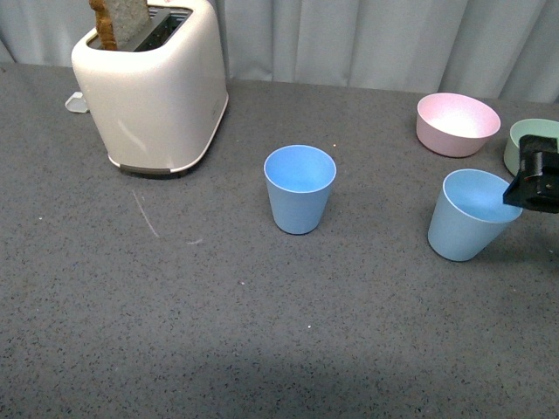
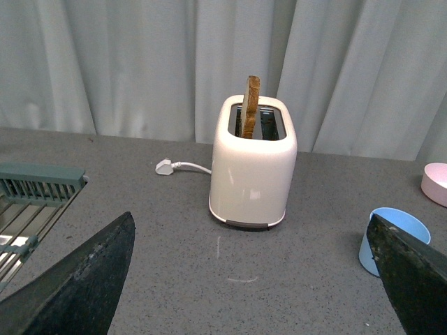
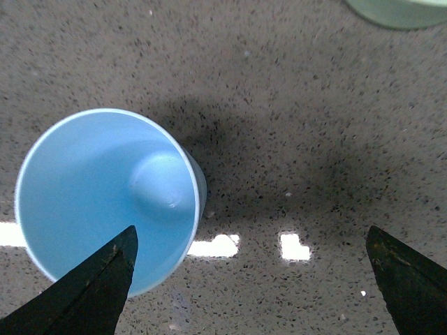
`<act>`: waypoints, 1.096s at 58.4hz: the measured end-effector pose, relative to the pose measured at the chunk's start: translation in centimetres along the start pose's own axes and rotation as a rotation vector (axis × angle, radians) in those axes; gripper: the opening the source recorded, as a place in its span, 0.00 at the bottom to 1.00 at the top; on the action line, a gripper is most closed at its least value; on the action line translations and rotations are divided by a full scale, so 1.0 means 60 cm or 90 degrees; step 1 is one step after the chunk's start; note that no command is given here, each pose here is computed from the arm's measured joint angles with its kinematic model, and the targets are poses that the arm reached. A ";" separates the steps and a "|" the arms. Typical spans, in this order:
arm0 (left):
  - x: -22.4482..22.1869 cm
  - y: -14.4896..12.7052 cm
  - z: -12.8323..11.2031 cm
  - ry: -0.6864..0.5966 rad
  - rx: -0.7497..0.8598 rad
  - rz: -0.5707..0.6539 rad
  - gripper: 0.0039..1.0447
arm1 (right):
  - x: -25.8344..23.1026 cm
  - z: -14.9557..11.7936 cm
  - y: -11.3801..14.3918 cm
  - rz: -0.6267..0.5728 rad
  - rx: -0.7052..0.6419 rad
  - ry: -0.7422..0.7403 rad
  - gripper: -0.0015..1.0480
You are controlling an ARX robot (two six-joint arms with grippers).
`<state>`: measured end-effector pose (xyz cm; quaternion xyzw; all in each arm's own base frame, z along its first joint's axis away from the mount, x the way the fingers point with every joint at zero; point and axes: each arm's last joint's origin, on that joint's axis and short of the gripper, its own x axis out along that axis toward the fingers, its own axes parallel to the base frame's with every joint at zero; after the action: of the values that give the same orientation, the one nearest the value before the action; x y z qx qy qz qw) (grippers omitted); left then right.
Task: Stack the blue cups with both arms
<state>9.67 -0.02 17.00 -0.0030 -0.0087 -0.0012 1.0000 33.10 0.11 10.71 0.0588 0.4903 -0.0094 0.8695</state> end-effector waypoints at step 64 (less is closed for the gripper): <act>0.000 0.000 0.000 0.000 0.000 0.000 0.94 | -0.013 0.030 0.087 0.151 0.052 0.012 0.01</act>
<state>9.67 -0.02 17.00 -0.0028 -0.0087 -0.0014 1.0000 34.60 5.07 12.81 0.1518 0.4869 0.0739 0.8570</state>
